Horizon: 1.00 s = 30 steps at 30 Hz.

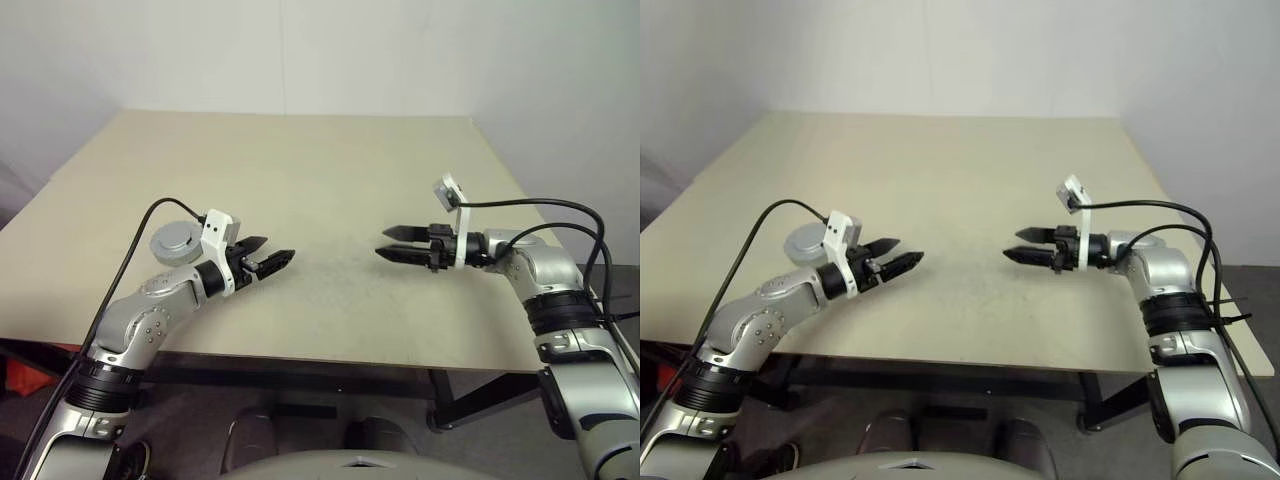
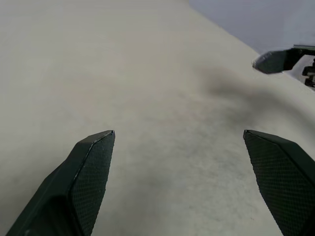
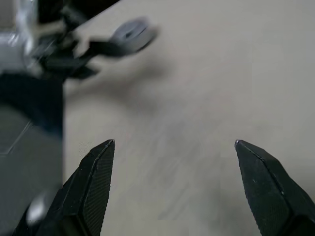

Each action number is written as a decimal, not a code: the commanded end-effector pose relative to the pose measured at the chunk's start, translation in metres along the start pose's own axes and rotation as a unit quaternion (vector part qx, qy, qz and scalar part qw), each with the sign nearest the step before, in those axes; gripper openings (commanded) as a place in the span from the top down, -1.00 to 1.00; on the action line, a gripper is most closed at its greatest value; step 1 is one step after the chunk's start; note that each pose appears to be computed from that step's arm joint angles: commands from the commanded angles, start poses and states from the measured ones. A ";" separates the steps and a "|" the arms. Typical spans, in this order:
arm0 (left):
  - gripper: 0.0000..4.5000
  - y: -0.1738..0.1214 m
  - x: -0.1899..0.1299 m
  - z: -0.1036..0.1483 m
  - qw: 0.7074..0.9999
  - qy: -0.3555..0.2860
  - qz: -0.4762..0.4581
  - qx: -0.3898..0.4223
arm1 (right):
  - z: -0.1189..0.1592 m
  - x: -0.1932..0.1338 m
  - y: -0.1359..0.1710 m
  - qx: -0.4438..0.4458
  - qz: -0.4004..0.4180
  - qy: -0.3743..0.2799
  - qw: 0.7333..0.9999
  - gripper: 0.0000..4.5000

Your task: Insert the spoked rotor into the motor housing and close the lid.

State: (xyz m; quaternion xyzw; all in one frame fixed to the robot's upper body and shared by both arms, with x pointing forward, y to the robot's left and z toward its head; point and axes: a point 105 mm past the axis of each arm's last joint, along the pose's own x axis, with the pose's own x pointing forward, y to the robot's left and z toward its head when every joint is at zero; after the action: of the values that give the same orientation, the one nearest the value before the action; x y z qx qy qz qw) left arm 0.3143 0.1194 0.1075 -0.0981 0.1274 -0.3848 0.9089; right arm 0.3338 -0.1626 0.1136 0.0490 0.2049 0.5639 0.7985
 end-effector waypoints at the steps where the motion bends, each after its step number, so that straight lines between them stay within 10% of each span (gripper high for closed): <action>1: -0.97 -0.004 0.000 0.012 0.999 -0.023 -0.015 0.025 | 0.004 0.001 0.004 -0.047 0.020 0.017 0.999 -0.96; 30: -0.97 -0.008 0.006 0.018 0.999 -0.045 -0.010 -0.006 | 0.010 0.014 0.001 -0.065 -0.001 0.021 0.998 -0.96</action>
State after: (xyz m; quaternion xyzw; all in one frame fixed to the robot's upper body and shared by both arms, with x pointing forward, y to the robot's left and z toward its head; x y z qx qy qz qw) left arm 0.3157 0.1121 0.1104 -0.1304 0.1135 -0.3840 0.9070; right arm 0.3364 -0.1528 0.0990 -0.0037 0.2199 0.5683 0.7929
